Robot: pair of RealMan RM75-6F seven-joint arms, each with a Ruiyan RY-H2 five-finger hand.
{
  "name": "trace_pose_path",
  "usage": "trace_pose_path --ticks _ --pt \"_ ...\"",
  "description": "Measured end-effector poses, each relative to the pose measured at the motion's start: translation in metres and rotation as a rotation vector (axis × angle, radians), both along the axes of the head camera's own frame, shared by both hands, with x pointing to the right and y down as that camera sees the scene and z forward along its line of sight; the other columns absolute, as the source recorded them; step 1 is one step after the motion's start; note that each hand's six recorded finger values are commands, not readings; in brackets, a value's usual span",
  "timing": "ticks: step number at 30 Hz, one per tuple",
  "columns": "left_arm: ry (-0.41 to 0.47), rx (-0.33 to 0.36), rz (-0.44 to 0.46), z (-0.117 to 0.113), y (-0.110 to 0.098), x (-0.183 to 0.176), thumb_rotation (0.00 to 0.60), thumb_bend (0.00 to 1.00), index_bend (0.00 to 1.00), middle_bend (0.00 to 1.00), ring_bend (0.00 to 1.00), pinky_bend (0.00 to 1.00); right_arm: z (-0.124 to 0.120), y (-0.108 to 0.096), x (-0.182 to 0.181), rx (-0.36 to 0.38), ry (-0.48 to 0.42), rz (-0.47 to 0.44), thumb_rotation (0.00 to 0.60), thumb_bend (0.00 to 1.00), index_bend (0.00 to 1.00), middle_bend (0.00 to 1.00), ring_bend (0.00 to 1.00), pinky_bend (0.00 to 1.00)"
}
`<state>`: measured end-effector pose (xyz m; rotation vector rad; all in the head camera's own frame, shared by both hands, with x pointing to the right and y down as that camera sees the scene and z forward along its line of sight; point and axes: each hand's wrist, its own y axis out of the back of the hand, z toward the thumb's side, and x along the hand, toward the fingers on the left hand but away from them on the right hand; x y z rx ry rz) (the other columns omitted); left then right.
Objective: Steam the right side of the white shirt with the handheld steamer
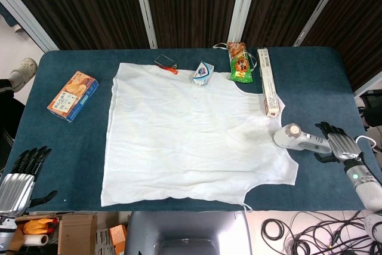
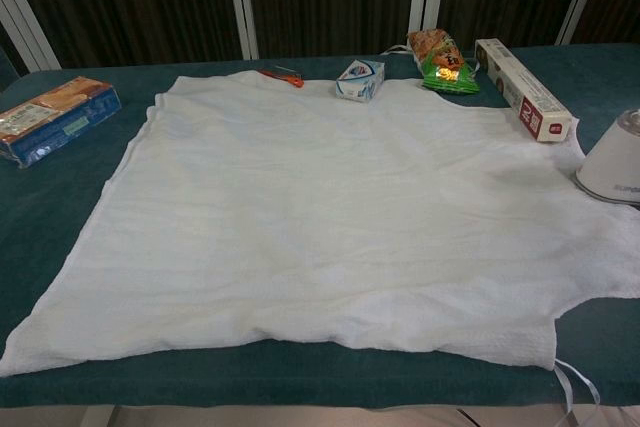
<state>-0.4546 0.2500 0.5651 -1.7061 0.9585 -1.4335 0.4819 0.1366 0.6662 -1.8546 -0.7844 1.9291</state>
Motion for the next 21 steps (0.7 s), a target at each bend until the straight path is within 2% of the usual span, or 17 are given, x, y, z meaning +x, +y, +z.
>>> trace_pose_path --ticks 5,8,13,21 --pt "0.007 -0.004 0.009 0.0008 -0.0008 0.002 0.6 0.01 0.04 0.05 0.0 0.07 -0.0012 0.0029 0.0007 0.003 -0.004 0.002 0.6 0.26 0.09 0.0 0.0 0.04" --pt "0.008 -0.006 0.01 0.0015 -0.0015 0.002 0.6 0.01 0.04 0.05 0.0 0.07 -0.0021 0.0025 0.0009 0.017 -0.006 0.001 0.6 0.26 0.12 0.01 0.0 0.1" --pt "0.01 -0.014 0.014 0.0029 -0.0014 0.0037 0.6 0.01 0.04 0.05 0.0 0.07 -0.0015 0.0029 -0.0009 0.032 -0.026 0.009 0.6 0.26 0.17 0.11 0.07 0.22" --pt "0.008 -0.024 0.018 0.0055 -0.0018 0.0058 0.6 0.01 0.04 0.05 0.0 0.07 0.0043 0.003 -0.006 0.012 -0.101 0.063 0.6 0.26 0.2 0.14 0.11 0.27"
